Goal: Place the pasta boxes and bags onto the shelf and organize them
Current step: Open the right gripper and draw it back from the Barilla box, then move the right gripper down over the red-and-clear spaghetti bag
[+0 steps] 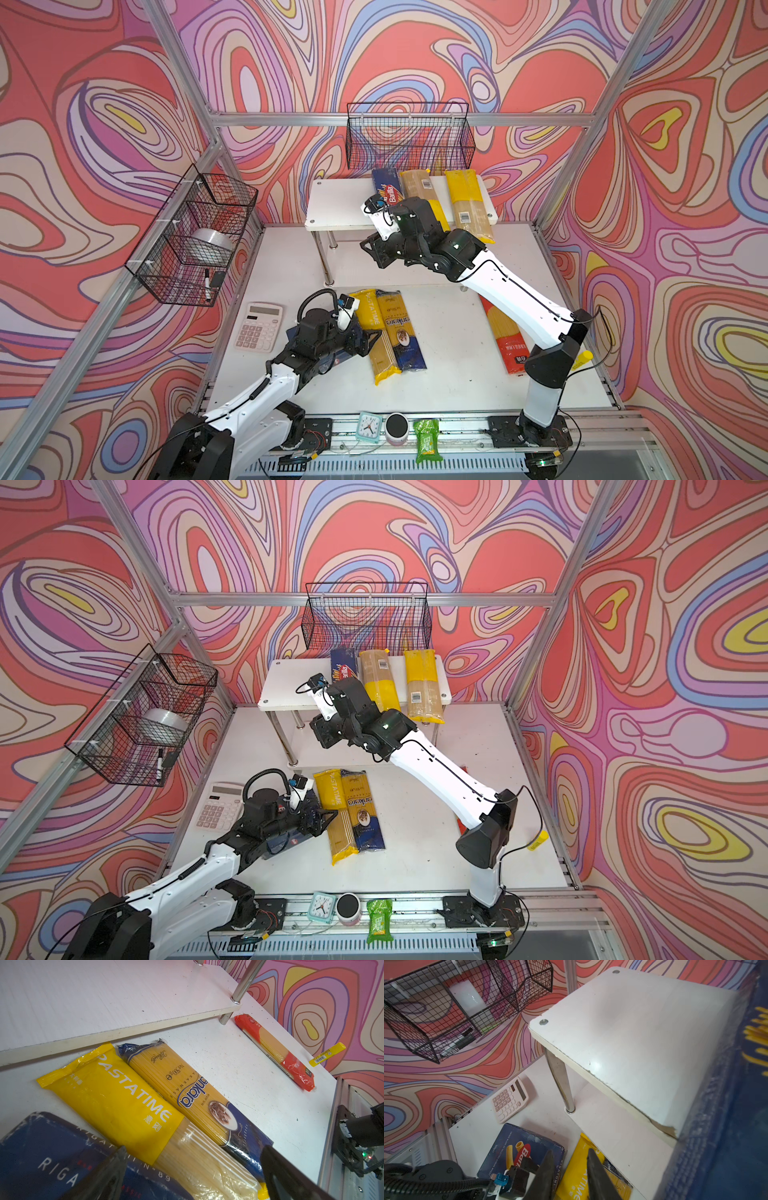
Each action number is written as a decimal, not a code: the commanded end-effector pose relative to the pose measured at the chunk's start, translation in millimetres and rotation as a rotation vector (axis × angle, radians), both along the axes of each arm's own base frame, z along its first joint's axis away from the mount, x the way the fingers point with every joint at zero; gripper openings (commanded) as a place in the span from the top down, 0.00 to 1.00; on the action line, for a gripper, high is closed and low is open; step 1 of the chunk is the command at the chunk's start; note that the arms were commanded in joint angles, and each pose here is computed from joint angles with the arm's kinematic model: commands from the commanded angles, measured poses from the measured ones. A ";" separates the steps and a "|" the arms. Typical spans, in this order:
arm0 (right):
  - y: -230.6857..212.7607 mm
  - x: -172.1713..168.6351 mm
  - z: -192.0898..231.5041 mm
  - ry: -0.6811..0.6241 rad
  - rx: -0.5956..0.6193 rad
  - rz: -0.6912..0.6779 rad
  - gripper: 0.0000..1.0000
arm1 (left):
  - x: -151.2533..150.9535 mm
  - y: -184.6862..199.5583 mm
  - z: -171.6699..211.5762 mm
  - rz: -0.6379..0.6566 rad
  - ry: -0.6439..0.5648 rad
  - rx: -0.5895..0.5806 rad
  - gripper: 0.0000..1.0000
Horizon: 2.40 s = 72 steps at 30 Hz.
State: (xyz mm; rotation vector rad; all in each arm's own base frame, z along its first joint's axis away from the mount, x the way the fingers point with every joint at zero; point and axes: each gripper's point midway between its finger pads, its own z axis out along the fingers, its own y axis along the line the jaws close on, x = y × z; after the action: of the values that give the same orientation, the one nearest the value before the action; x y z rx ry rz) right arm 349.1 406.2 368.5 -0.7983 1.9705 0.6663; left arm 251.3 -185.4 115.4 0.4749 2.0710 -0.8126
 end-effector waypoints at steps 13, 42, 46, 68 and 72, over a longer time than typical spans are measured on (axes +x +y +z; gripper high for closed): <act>-69.8 -87.0 -63.8 0.161 -0.040 0.022 0.69 | -0.1 6.0 4.1 0.025 -0.036 0.025 0.00; -286.1 -68.5 -255.8 0.464 -0.111 -0.858 0.58 | 1.2 7.4 3.6 0.034 -0.038 0.031 0.00; -296.1 -65.8 -261.5 0.473 -0.063 -0.883 0.55 | 1.4 6.5 2.7 0.030 -0.032 0.031 0.00; -374.3 -42.5 -284.7 0.583 0.068 -1.086 0.39 | 0.8 5.2 3.9 0.024 -0.035 0.023 0.00; -382.8 -35.4 -291.8 0.600 0.072 -1.104 0.38 | 0.4 5.6 3.6 0.025 -0.036 0.025 0.00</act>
State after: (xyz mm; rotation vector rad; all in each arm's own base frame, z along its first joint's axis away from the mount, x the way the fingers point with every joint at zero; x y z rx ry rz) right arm 306.5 22.7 77.8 0.6579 2.4783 0.2514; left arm 254.0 -178.7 121.5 0.4549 2.0523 -0.7613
